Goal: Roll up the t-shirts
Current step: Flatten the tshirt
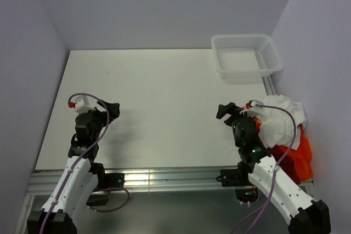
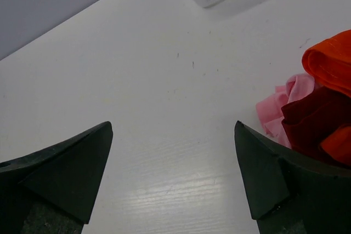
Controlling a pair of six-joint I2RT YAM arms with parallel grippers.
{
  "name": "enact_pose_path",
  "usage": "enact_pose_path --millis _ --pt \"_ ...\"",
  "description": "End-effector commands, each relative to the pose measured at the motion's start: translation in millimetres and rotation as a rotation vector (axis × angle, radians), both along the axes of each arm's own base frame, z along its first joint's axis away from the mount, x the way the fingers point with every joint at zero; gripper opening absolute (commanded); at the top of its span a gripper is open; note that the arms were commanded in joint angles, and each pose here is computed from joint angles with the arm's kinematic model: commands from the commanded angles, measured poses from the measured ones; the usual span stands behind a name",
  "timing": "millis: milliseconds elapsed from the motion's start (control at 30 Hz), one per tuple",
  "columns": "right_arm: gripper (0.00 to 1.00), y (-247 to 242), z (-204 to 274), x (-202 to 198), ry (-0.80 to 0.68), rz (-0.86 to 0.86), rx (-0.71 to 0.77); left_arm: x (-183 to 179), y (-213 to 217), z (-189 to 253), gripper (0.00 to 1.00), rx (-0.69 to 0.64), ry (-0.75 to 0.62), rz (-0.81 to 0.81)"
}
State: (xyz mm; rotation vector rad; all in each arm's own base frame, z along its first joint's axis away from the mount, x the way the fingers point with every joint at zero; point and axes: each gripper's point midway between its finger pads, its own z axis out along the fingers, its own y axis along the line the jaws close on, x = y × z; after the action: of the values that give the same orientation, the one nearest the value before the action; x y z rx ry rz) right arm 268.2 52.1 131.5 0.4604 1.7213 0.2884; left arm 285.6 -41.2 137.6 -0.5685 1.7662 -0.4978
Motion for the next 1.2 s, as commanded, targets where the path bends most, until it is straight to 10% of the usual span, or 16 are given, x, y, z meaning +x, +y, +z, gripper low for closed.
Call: enact_pose_path --millis 0,767,1167 --pt "0.99 -7.3 23.9 3.7 -0.059 -0.057 0.036 4.4 -1.1 17.6 0.96 -0.008 -0.059 -0.006" --pt "1.00 -133.8 70.1 -78.3 0.069 -0.890 0.064 9.3 -2.1 13.1 0.93 -0.002 -0.029 -0.011" --pt "1.00 -156.9 54.3 -55.8 0.277 -0.970 -0.012 7.5 -1.1 14.2 0.92 -0.002 -0.036 -0.007"
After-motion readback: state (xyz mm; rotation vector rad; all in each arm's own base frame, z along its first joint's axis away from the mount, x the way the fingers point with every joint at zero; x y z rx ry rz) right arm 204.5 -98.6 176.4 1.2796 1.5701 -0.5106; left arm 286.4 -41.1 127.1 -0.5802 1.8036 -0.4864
